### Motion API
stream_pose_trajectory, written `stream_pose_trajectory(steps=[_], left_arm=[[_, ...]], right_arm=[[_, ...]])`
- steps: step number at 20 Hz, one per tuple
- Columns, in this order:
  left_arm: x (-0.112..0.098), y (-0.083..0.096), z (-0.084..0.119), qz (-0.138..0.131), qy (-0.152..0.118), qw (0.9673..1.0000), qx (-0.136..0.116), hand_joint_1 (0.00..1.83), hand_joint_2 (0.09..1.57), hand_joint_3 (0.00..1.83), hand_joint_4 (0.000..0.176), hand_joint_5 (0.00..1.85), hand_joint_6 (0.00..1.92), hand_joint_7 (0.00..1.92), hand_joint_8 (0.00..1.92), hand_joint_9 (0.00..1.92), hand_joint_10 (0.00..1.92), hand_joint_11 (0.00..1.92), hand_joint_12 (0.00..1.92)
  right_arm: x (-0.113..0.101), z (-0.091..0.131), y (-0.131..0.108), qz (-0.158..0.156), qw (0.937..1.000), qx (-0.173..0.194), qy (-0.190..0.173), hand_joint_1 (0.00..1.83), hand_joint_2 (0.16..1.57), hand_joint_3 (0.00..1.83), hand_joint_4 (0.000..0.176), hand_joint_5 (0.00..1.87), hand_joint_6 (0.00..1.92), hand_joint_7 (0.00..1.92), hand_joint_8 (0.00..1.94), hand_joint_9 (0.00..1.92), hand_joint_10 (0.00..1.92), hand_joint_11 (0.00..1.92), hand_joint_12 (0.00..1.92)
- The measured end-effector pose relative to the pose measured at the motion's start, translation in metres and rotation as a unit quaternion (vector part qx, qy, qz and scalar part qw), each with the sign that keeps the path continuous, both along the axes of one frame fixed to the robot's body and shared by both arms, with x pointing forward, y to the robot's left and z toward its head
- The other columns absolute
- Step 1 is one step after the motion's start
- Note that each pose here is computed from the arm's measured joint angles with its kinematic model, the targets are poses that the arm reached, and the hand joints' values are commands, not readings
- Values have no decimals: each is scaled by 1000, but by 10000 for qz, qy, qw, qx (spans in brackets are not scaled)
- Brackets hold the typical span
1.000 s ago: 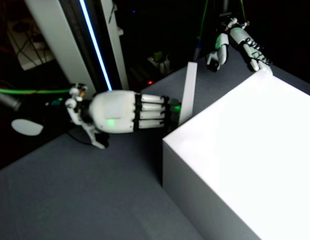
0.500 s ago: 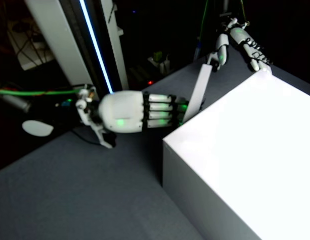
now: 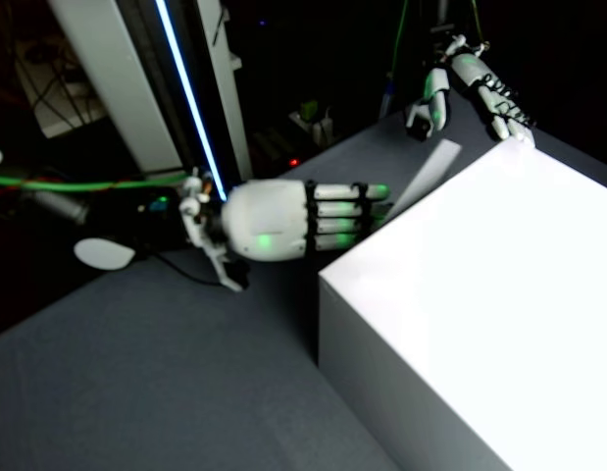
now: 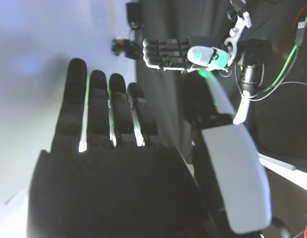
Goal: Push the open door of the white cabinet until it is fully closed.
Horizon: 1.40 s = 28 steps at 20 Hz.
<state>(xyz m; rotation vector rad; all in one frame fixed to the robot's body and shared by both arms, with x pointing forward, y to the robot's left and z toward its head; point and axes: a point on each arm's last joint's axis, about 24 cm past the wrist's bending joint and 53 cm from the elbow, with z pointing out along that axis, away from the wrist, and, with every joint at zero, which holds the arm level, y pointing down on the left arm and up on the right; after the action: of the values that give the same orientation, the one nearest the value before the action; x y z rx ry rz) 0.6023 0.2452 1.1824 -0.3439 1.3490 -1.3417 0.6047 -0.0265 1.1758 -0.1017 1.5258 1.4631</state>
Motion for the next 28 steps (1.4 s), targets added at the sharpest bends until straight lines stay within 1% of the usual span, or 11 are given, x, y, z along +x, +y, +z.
stream_pose_trajectory(steps=[5,6,7,9,17,18,19,25,26,27,28], left_arm=[[1,1,-1,29,12,10000,-28,451,1556,0,0,136,1,27,0,0,0,0,6],[1,0,-2,20,26,10000,-18,423,1558,0,0,135,0,23,0,0,0,21,16],[0,0,-2,10,20,10000,-17,423,1558,0,0,135,0,23,0,0,0,21,16],[1,0,-2,24,24,10000,-23,412,1553,0,0,138,1,19,0,0,0,27,25],[1,0,-2,15,22,10000,-21,360,1555,0,0,123,0,4,1,0,0,0,201],[1,0,-2,17,21,10000,-20,375,1554,0,0,131,2,14,3,0,0,0,211],[1,0,-2,20,22,10000,-23,375,1552,0,0,137,2,20,2,0,0,0,182],[-1,2,-2,27,2,10000,-30,371,1545,0,0,115,0,1,0,0,0,0,212],[-1,2,-1,32,-3,10000,-38,417,1536,0,0,117,1,0,0,0,0,0,192],[-1,3,-1,49,0,10000,-49,434,1526,0,0,108,5,0,0,0,0,0,95],[-2,4,-1,49,-11,10000,-40,434,1526,0,0,108,5,0,0,0,0,0,95]], right_arm=[[9,-2,14,24,10000,-77,23,541,1447,0,0,132,5,180,7,182,26,0,813],[11,-4,14,3,9999,-99,44,316,1466,0,0,11,0,7,0,13,0,0,500],[13,-7,14,-10,9999,-133,61,316,1466,0,0,11,0,7,0,13,0,0,500],[17,-10,16,-38,9997,-213,112,193,1465,5,0,0,0,0,0,0,0,0,52],[18,-12,19,-57,9995,-291,95,76,1432,0,0,0,0,0,0,0,0,0,0],[18,-12,19,-56,9995,-291,98,218,1438,11,0,76,22,131,41,190,25,0,823],[17,-11,20,-51,9995,-273,114,271,1449,6,0,79,15,127,25,169,7,0,1072],[-5,11,18,179,9998,-78,-57,404,1408,0,0,156,9,269,14,261,33,0,977],[-8,17,13,178,9998,-22,-111,394,1420,0,0,145,3,240,7,219,13,0,797],[-12,26,6,170,9996,59,-199,311,1450,3,0,109,4,154,7,116,11,0,249],[-16,28,-1,168,9995,78,-244,311,1450,3,0,109,4,154,7,116,11,0,249]])
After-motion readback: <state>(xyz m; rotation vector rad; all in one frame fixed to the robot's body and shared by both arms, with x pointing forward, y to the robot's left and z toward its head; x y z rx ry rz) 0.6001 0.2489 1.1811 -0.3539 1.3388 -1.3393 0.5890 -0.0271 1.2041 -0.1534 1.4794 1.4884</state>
